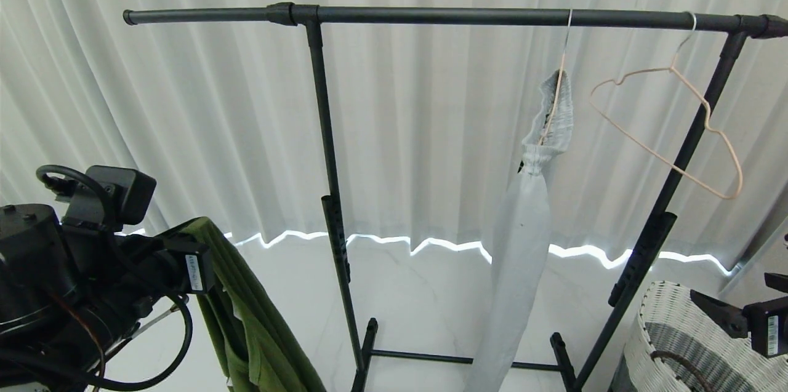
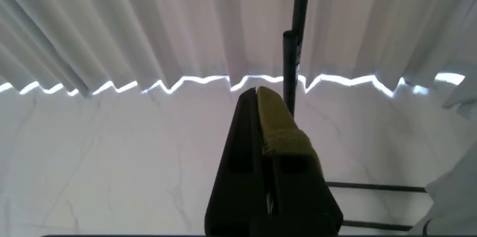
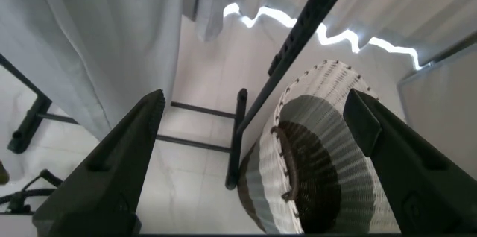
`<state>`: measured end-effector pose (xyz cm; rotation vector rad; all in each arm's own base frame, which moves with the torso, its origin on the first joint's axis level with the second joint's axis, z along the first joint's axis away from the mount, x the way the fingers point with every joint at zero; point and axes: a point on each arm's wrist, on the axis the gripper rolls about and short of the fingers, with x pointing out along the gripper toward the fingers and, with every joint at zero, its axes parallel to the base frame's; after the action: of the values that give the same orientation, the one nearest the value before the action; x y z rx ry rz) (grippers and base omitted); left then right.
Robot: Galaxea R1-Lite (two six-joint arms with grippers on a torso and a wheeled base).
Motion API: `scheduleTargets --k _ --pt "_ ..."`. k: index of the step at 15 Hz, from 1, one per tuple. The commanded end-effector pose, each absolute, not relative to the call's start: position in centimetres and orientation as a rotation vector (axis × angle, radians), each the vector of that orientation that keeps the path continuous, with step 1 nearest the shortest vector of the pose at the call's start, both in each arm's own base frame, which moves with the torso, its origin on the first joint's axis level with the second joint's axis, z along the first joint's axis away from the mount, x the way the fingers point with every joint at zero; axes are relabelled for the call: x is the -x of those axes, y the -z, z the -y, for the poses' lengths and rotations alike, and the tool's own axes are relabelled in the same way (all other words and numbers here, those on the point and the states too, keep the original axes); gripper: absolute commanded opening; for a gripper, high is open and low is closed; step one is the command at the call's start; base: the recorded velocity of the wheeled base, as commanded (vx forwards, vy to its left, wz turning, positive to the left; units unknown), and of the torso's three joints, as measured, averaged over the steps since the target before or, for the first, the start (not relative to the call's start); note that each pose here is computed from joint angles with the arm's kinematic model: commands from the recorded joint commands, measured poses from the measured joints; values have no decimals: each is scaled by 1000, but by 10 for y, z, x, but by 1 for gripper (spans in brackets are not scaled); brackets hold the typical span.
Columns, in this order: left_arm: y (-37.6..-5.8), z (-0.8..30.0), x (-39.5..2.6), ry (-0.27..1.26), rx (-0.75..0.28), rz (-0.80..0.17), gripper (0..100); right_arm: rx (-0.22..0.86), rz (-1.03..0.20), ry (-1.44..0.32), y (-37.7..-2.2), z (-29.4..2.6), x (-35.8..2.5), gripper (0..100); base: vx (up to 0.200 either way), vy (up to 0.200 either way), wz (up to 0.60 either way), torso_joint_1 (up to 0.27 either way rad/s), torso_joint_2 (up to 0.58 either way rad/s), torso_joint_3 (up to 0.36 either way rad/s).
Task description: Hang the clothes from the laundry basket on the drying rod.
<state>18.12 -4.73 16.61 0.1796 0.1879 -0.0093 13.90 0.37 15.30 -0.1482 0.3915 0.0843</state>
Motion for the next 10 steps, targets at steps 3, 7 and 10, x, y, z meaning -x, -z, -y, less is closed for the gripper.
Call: scheduleTargets --k 3,7,10 --pt "-160 46 -177 14 -211 -208 0 147 -392 -85 -153 -4 -139 100 0 0 0 191 -486 -294" --pt "-159 47 -177 50 -180 -210 0 146 -392 -84 -153 -4 -139 100 0 0 0 209 -497 -295" --pt "-159 49 -172 74 -180 -203 0 150 -394 -82 -153 -4 -140 100 0 0 0 228 -517 -300"
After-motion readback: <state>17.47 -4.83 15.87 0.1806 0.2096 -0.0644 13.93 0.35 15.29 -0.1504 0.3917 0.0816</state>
